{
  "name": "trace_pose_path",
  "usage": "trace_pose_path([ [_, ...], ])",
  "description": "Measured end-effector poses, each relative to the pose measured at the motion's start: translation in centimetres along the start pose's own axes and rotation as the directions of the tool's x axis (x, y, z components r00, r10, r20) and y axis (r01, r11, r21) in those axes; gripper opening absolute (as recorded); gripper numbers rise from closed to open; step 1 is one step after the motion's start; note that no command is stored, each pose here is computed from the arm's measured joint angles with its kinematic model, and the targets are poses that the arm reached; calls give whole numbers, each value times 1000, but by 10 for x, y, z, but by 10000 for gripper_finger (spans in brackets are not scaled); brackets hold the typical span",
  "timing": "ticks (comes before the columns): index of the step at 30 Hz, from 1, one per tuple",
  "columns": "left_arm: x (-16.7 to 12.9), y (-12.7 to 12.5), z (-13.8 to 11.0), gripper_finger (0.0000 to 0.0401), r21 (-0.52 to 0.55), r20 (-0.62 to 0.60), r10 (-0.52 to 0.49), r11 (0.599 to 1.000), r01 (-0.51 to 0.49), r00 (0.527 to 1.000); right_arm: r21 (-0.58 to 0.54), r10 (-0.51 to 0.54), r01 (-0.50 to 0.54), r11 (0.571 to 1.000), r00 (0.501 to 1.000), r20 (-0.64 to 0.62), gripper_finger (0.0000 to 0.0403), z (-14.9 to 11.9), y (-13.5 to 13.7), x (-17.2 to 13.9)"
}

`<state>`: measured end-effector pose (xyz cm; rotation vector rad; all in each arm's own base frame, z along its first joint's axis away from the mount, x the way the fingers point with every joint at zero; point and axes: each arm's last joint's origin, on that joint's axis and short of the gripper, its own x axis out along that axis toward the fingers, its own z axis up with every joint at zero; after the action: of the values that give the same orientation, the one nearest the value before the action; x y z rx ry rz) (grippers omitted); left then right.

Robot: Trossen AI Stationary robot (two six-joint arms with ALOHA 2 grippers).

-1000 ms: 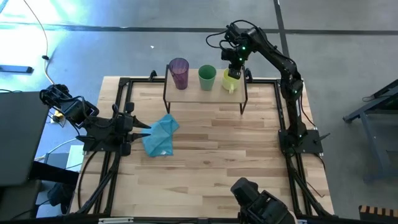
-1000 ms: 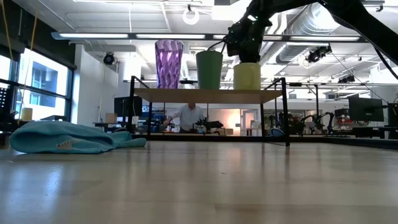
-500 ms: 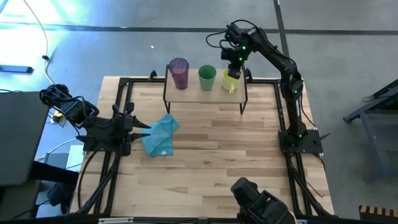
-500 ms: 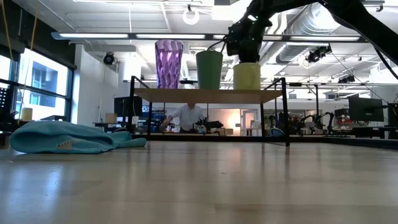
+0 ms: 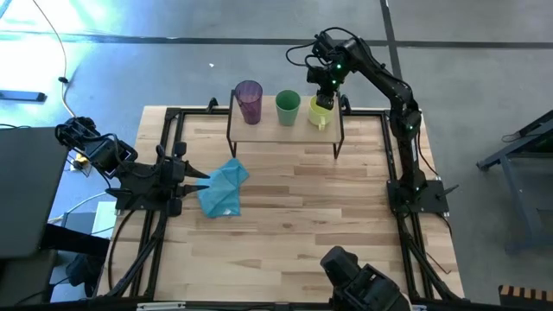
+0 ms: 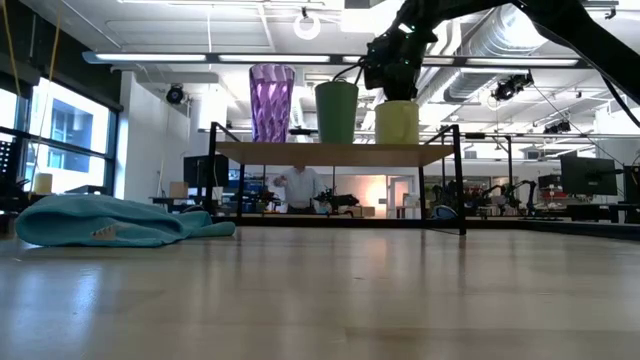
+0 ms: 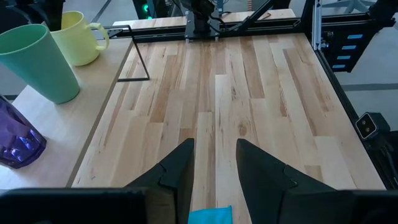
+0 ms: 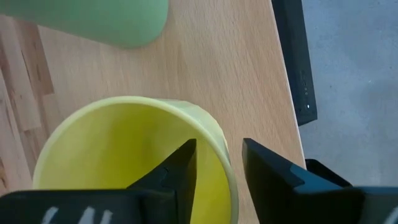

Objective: Stack small to large cups/mugs on shelf
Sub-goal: Return to Home Position

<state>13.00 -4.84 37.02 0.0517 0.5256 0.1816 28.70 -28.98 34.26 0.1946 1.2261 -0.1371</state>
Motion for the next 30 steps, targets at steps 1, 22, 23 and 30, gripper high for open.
trace_pose_path([
  [1,0,0,0,108,0,0,0,1000,0,1000,1,0,0,1000,1000,0,122,0,0,0],
  [22,0,0,0,108,0,0,0,1000,0,1000,14,13,-13,1000,1000,-22,163,-2,1,0],
  [23,0,0,0,108,0,0,0,1000,0,1000,15,14,-14,1000,1000,-24,163,-2,2,-1],
  [30,0,0,0,108,0,0,0,1000,0,1000,18,11,-10,1000,1000,-21,163,-5,3,-7],
])
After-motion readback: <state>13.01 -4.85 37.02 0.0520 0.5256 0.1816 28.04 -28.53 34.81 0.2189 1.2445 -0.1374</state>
